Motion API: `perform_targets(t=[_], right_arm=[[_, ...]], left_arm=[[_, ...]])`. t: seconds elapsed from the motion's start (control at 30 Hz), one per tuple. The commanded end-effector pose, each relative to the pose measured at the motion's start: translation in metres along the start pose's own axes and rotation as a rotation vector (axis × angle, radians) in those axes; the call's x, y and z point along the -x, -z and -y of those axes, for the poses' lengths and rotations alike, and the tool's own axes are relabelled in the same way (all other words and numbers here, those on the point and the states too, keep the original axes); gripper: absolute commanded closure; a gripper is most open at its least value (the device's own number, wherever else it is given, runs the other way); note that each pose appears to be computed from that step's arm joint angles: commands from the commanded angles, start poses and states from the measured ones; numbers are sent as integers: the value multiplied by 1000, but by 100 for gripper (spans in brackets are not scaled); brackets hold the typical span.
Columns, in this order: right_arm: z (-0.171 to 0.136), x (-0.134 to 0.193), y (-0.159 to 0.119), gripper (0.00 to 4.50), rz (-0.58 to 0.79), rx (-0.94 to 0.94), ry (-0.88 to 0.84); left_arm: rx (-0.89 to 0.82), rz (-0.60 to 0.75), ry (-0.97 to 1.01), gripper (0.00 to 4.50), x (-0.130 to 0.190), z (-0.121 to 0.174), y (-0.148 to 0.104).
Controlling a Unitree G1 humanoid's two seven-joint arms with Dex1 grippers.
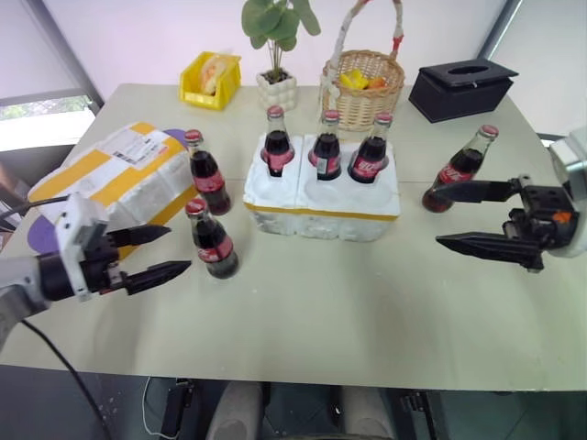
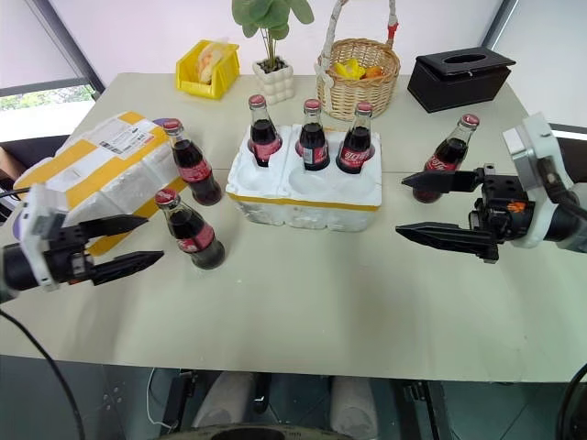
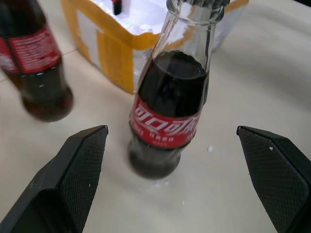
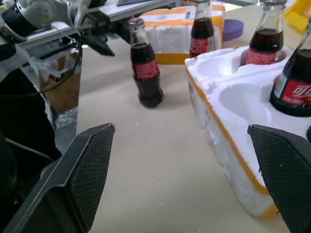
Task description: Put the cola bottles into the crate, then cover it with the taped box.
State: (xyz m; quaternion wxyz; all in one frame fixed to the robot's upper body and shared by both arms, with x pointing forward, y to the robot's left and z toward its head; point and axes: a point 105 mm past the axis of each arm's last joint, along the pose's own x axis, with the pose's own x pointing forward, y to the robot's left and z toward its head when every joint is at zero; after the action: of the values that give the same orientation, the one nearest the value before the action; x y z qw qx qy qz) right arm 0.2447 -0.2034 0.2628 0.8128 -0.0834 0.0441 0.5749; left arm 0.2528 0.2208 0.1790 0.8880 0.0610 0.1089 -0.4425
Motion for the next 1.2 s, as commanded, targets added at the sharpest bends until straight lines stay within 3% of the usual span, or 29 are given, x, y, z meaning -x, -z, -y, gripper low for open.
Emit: perform_targets(t=[0.03, 0.23, 0.7, 0.87, 1.07, 1.2], right_arm=[[-1, -2, -11, 0, 27, 37, 0], [-2, -5, -16, 0, 49, 38, 4], [-7, -10, -18, 0, 69, 27, 9], [-7, -10, -18, 0, 72, 24, 17], [-6, -10, -19, 0, 81, 23, 33], [-7, -11, -19, 0, 84, 21, 34]], left_arm=[[-50, 9, -11, 5, -11, -5, -1], [-89, -1, -2, 5, -27, -7, 9], [-71, 84, 24, 5, -68, -10, 4], [-61, 100, 58, 174, -69, -3, 0], [-68, 74, 51, 175, -57, -5, -7], [-86, 79, 98, 175, -48, 2, -26]])
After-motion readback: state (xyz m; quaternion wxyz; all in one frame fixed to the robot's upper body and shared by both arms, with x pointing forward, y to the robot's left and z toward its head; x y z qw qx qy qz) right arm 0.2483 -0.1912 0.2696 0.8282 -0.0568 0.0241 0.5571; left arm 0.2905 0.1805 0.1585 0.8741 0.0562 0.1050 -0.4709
